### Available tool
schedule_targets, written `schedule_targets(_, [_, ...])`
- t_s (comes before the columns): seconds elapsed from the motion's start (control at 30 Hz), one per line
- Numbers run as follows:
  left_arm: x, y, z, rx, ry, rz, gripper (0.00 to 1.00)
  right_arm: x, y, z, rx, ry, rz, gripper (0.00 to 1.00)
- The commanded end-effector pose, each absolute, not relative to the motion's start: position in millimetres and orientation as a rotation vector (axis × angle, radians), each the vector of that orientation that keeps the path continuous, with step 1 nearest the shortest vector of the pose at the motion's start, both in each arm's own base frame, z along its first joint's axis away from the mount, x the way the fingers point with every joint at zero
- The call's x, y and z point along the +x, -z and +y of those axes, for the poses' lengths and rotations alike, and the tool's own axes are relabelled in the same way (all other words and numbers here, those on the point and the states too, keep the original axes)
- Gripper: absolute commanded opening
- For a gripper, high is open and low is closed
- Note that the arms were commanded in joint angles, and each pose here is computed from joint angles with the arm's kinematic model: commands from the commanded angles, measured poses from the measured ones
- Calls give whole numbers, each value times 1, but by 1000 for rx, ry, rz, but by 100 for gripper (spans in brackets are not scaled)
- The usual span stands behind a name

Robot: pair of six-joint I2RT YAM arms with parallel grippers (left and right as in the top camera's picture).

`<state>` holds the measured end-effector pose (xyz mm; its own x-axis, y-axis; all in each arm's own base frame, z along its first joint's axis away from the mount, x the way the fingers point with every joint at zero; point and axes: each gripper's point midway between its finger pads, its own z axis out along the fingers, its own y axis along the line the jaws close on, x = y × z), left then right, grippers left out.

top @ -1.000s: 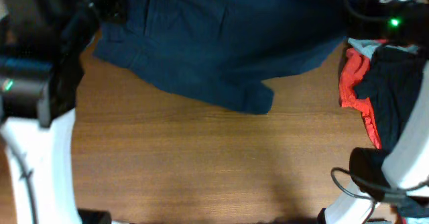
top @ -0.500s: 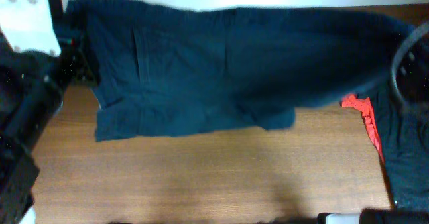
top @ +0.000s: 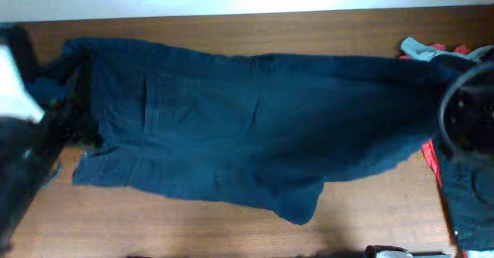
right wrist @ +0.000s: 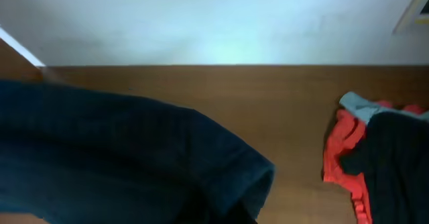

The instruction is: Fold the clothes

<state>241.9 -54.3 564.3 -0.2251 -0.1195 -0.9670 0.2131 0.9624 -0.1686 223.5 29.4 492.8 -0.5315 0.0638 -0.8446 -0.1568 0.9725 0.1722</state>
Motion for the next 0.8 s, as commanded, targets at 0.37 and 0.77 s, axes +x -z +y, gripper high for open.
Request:
schedule_targets(0.37, [534, -507, -100, 159, 332, 1651, 1, 451, -476, -1, -78, -231, 1976, 4])
schedule_targets(0.77, [506, -534, -79, 218, 305, 1624, 1, 447, -492, -2, -206, -129, 1912, 4])
